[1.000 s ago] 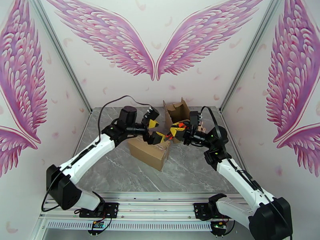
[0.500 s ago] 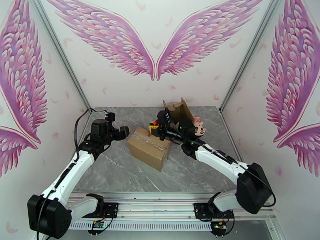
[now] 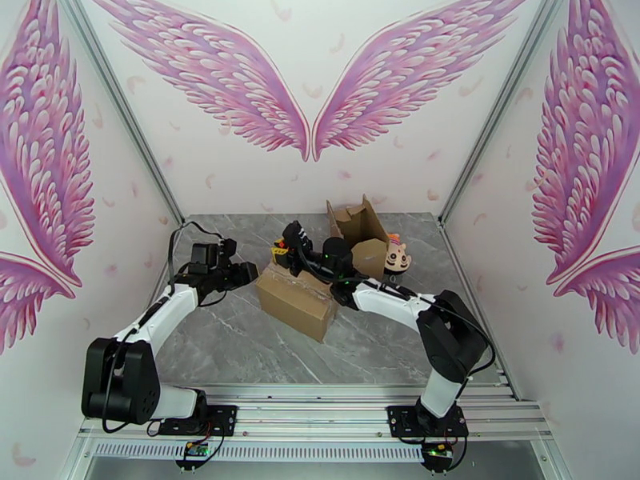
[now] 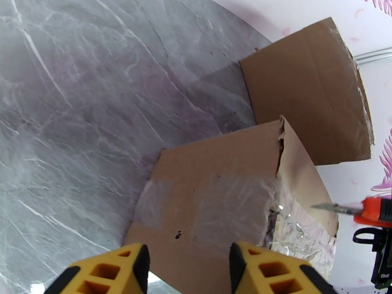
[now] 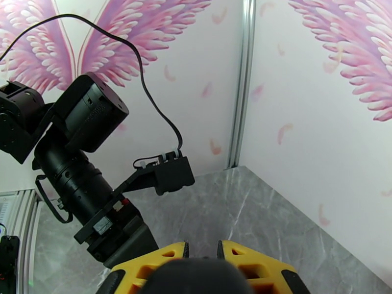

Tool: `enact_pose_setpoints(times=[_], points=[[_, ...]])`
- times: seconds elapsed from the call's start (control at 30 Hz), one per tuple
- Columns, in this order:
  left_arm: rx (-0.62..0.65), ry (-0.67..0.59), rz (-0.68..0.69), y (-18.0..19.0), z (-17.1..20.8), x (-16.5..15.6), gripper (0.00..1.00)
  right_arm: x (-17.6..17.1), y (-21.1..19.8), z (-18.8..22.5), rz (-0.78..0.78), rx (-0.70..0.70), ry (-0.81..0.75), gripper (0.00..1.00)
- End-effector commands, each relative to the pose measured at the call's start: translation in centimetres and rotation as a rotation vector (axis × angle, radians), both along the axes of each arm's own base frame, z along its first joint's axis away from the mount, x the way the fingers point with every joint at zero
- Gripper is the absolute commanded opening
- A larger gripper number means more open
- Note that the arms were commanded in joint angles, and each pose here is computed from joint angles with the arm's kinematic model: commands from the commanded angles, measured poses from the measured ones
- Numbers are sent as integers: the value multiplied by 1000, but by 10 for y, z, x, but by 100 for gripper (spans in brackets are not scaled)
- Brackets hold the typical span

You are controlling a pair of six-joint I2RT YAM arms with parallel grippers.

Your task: Unpack the express box

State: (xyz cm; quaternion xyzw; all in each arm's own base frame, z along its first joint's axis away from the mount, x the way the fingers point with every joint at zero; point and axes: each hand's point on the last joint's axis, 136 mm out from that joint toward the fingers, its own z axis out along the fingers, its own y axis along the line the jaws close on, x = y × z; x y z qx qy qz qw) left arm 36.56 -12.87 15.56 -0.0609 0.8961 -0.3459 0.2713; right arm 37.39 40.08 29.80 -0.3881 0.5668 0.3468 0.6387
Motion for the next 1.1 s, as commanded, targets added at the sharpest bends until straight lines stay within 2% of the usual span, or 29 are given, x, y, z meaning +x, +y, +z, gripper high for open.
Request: enact_pose_setpoints(times=[0.0,0.3,0.67,1.07], points=[[-41,-62,-76,-13,20,5,49,3,9,25,2,67,-59,5],[-15,-73,-131,-19,27,-3,50,0,24,16,34,46,-34,4],[-8,-5,-135,-21,-7,-9,50,-6,28,-2,19,-8,-11,4],[41,66,-111,-14,-32,-13,43,-7,28,-20,-13,-84,-18,4]])
